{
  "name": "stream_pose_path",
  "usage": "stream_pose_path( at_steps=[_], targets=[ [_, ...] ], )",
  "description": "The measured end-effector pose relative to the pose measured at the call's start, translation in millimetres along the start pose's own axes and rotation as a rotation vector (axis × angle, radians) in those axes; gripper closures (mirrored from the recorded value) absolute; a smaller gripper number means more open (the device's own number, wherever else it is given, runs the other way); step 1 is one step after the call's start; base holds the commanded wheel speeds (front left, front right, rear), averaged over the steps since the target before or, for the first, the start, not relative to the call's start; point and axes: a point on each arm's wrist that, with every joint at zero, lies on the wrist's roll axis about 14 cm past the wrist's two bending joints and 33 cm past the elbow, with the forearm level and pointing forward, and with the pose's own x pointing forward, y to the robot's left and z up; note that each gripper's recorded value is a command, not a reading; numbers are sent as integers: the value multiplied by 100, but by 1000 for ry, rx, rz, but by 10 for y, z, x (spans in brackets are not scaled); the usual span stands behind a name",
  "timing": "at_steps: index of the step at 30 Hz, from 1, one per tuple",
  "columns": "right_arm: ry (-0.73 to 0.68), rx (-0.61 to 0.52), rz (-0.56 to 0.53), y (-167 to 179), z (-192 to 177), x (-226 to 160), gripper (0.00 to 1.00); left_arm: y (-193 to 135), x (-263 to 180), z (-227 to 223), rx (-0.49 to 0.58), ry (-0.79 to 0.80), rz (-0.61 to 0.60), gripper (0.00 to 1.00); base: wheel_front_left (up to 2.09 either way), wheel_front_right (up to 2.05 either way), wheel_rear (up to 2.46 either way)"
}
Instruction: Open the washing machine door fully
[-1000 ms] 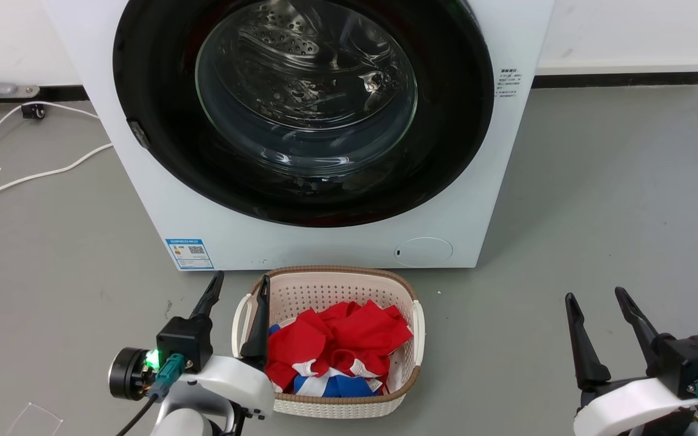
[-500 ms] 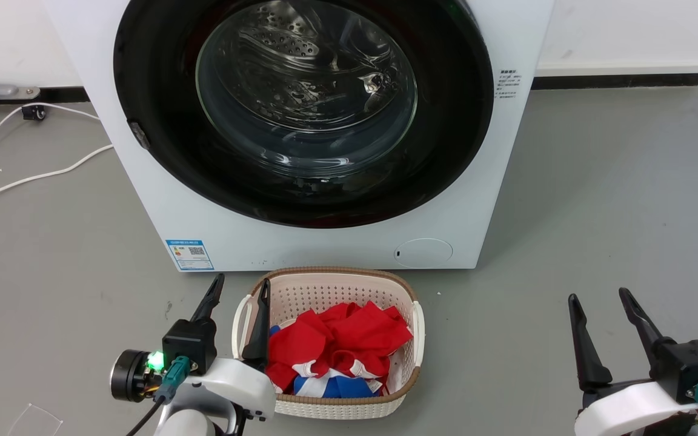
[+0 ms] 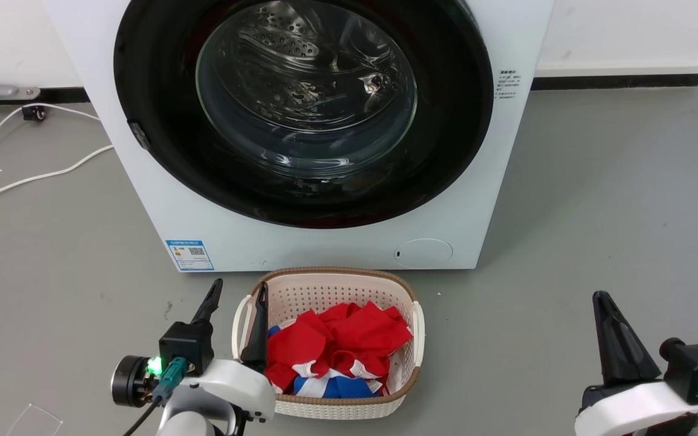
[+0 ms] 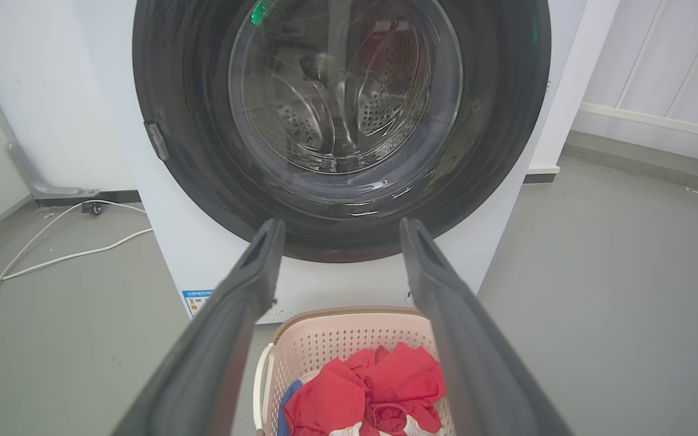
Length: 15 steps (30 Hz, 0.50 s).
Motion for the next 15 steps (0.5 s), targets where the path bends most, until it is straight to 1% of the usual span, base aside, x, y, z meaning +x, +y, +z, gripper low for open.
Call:
stream_pose_path(
  at_steps=[2, 4, 6, 8, 10, 15],
  targets=[
    [-3, 32, -1, 5, 1, 0, 100, 9, 0, -2, -1, 1, 3, 0, 0, 0, 0],
    [-9, 105, -13, -20, 3, -2, 100, 9, 3, 0, -3, 0, 3, 0, 0, 0, 0],
    [-16, 278, -53, -113, -29, -16, 100, 12, 7, 3, -5, -1, 5, 0, 0, 0, 0],
    [-31, 477, -99, -222, -61, -22, 100, 29, 10, 8, -18, -3, 13, 0, 0, 0, 0],
    [-53, 635, -138, -324, -69, -6, 100, 30, 15, 6, -30, -3, 16, 0, 0, 0, 0],
    [-138, 1135, -249, -632, -136, 85, 100, 22, 87, 17, -40, -10, 16, 0, 0, 0, 0]
  ],
)
